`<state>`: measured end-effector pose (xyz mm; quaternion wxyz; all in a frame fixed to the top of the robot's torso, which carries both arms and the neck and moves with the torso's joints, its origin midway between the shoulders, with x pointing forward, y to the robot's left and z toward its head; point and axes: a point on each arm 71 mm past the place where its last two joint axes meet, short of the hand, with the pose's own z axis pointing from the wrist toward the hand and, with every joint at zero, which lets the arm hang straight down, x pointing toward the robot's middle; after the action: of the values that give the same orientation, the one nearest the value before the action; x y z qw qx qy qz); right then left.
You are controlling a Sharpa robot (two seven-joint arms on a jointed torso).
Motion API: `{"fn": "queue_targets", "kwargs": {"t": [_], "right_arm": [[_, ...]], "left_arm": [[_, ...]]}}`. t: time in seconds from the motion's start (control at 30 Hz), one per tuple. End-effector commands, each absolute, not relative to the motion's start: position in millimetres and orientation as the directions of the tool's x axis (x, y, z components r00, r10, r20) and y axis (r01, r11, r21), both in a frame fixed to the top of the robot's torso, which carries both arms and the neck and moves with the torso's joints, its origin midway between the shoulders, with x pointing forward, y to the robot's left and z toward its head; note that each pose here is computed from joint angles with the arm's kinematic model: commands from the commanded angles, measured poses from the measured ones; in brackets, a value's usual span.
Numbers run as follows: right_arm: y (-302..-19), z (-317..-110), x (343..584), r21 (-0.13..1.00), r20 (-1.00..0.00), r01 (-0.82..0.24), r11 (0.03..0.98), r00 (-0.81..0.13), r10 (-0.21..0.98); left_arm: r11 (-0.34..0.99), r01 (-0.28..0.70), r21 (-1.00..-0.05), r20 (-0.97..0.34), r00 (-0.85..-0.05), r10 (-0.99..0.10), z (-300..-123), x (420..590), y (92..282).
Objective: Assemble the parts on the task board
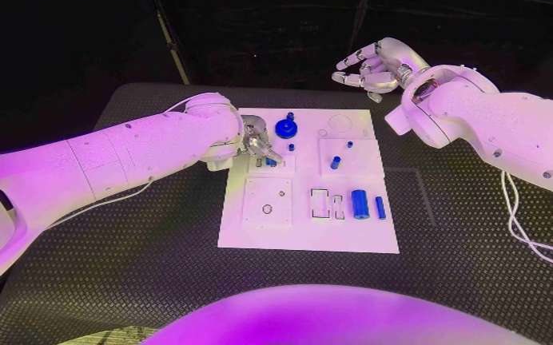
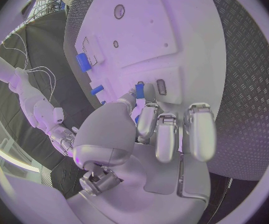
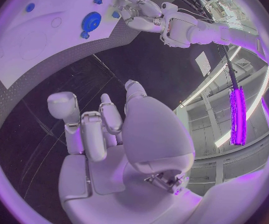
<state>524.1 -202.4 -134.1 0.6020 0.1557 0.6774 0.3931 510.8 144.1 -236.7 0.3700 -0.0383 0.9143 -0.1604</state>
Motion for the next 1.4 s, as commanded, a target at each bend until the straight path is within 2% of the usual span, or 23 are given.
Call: {"fn": "queue_targets", "kwargs": {"t": [0.03,1.4], "right_arm": [[-200.9,-133.1,524.0,0.720,-0.693,-0.267,0.640,-0.235,0.682],[-201.0,-133.6,523.7,0.720,-0.694,-0.264,0.642,-0.241,0.679]], "left_arm": [[0.945,0.045,-0.325,-0.665,-0.721,-0.195,-236.0,511.0,141.7],[0.956,0.077,-0.284,-0.659,-0.740,-0.136,-234.1,511.4,141.6]]}}
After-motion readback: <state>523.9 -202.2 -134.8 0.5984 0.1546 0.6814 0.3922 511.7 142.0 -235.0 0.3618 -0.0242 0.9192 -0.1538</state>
